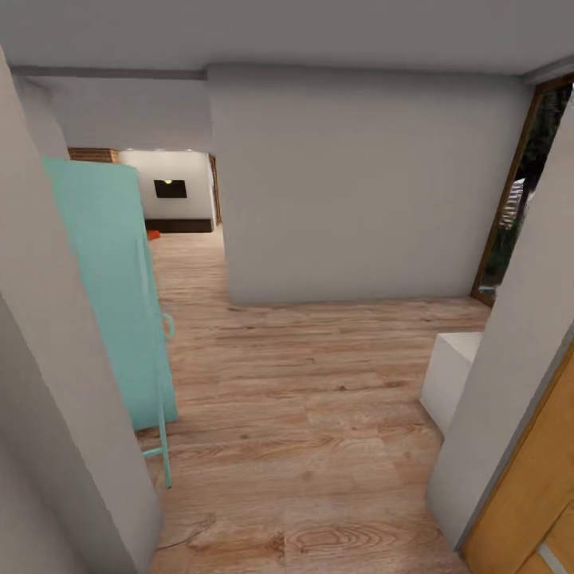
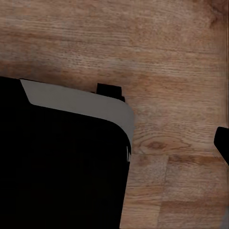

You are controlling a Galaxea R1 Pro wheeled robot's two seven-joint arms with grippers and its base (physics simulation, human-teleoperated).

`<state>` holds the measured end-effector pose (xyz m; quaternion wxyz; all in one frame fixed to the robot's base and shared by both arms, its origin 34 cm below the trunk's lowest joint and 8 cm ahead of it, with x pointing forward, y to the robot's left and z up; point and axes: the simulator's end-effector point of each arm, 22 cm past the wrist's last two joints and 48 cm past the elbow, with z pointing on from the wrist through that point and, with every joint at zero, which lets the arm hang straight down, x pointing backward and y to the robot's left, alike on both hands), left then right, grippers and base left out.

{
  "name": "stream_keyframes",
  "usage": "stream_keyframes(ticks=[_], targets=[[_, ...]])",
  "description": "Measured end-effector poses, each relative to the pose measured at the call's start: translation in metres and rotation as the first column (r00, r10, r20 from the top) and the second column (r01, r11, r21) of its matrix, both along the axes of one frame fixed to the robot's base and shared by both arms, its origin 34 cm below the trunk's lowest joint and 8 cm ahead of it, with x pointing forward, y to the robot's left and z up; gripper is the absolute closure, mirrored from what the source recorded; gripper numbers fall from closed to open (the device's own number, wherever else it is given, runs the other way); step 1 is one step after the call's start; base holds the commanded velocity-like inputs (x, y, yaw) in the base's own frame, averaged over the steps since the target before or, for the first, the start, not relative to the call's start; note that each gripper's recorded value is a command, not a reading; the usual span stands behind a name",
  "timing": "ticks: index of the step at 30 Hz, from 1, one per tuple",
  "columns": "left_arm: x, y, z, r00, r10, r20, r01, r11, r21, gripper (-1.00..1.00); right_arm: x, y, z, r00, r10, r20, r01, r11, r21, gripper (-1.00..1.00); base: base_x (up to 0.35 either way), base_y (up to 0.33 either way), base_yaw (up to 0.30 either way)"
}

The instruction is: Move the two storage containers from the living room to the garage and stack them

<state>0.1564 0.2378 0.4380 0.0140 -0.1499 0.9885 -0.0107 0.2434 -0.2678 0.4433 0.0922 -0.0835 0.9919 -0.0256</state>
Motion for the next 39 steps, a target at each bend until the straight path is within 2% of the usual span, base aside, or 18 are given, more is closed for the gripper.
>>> stream_keyframes(ticks=[12, 19, 39], targets=[[-0.0008, 0.0003, 0.0000, 1.000, 0.001, -0.002, -0.001, 1.000, 0.000, -1.00, -0.0009, -0.0018, -0.0001, 1.000, 0.019, -0.003, -0.019, 1.000, -0.010, -1.00, 0.321, -0.005, -0.042], [-0.0004, 0.0004, 0.0000, 1.000, 0.002, -0.001, -0.002, 1.000, 0.000, -1.00, -0.0008, -0.0097, 0.0002, 1.000, 0.019, -0.002, -0.019, 1.000, -0.020, -1.00, 0.322, 0.000, 0.000], [-0.0008, 0.0003, 0.0000, 1.000, 0.002, -0.002, -0.002, 1.000, 0.000, -1.00, -0.0013, -0.0025, -0.0001, 1.000, 0.017, -0.005, -0.017, 1.000, -0.011, -1.00, 0.321, 0.000, 0.000]])
